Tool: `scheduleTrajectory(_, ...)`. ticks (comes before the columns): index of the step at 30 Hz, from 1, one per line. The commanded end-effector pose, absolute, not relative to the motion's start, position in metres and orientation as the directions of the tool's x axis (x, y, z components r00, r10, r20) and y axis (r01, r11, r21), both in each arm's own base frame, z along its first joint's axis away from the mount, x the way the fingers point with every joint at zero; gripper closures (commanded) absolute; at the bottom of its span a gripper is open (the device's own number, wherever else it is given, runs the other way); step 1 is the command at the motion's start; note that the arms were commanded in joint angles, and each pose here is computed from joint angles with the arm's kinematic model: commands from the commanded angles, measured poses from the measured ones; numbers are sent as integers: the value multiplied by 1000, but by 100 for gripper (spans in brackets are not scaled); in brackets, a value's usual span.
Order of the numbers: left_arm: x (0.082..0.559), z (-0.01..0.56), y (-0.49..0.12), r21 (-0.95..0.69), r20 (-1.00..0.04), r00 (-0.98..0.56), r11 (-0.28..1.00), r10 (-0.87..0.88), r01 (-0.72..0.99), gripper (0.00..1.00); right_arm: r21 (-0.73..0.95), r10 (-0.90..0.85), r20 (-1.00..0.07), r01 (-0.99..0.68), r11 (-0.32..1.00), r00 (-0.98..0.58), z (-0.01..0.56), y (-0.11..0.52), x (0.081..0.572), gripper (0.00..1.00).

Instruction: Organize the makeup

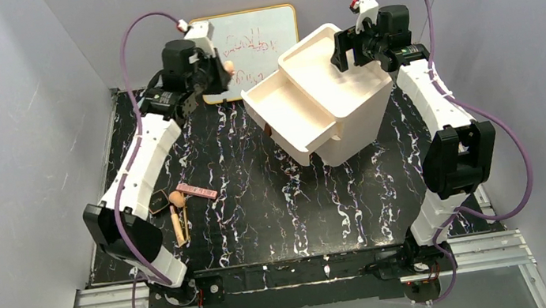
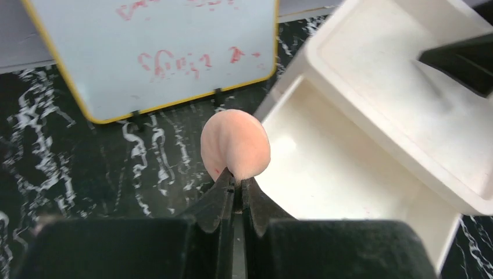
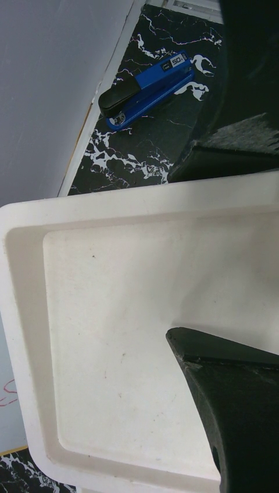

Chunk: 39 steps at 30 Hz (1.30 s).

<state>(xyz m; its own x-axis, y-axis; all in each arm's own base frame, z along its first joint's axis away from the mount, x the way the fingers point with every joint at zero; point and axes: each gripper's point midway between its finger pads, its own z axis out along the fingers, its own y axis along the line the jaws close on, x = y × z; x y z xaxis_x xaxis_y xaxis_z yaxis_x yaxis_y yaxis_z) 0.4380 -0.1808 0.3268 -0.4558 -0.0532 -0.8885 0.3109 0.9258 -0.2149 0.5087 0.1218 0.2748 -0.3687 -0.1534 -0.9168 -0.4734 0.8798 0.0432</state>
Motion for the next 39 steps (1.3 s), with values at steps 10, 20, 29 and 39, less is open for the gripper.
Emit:
scheduleTrajectory(10, 406, 287, -297, -207, -840, -519, 791, 158, 575, 100, 59, -166, -893, -474, 878, -419, 258, 125, 499, 1)
scheduleTrajectory(20, 392, 259, -295, -203, -802, -569, 813, 182, 545, 50, 66, -162, -891, -474, 878, -425, 255, 125, 500, 1)
scheduleTrajectory(29, 394, 321, -237, -58, -899, -423, 926, 114, 373, 36, 63, -165, -887, -467, 882, -431, 252, 124, 497, 1)
scheduleTrajectory(39, 349, 284, -90, 67, -811, -580, 997, 76, 38, 34, 73, -162, -885, -475, 877, -437, 249, 127, 499, 1)
